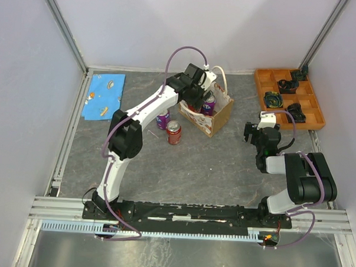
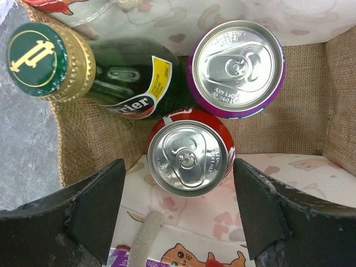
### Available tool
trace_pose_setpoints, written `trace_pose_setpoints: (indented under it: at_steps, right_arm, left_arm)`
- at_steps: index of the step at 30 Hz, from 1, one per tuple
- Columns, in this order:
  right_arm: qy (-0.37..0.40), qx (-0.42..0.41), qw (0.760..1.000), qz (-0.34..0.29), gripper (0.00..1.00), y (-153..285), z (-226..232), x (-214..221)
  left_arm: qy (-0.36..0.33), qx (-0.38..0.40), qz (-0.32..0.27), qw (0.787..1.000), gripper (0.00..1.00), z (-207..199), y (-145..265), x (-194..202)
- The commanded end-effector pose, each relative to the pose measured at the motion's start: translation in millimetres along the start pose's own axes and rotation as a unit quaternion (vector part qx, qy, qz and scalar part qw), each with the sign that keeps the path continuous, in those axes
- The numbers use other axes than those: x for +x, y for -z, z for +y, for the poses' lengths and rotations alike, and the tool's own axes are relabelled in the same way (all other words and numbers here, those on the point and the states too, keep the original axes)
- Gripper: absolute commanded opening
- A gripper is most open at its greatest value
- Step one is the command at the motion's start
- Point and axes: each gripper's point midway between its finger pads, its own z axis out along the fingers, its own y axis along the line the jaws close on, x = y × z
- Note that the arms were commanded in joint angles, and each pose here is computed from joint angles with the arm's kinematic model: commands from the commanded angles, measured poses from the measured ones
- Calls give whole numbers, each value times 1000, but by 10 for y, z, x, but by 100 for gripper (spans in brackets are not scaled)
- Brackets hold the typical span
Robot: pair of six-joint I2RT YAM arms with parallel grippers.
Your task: Take the beverage out of the canvas bag
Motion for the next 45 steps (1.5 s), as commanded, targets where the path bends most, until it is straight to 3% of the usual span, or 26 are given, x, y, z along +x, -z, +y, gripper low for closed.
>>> trace_pose_setpoints:
  at_steps: [1, 16, 17, 18, 20, 22, 28, 37, 45]
  right_arm:
    - [-6, 3, 999, -32, 99, -56, -6, -224]
    - [-5, 2, 999, -32, 99, -56, -2, -223]
    - [-5, 2, 999, -32, 99, -55, -2, -220]
    - [-5, 2, 999, -33, 99, -56, -1, -227]
    - [-6, 2, 999, -33, 99, -56, 0, -228]
    - [-6, 2, 999, -32, 99, -57, -2, -224]
    - [-5, 3, 999, -32, 99, -57, -5, -222]
    - [-5, 2, 999, -32, 99, -57, -2, -223]
    - [-5, 2, 999, -32, 99, -57, -3, -221]
  left_arm:
    - [18, 6, 22, 1000, 84, -68, -115, 144]
    - [15, 19, 38, 999, 79, -146, -345, 293]
    - [15, 21, 37, 999, 74, -150, -343, 286]
    - [14, 23, 36, 999, 61, -158, -341, 281]
    - [15, 23, 37, 999, 23, -160, -342, 285]
    - [13, 20, 34, 999, 5, -134, -320, 260]
    - [0, 29, -15, 999, 3, -49, -16, -140]
    - [-18, 8, -159, 987, 3, 204, 1105, -1077]
    - [-14, -30, -228, 973, 3, 376, 1920, -1340]
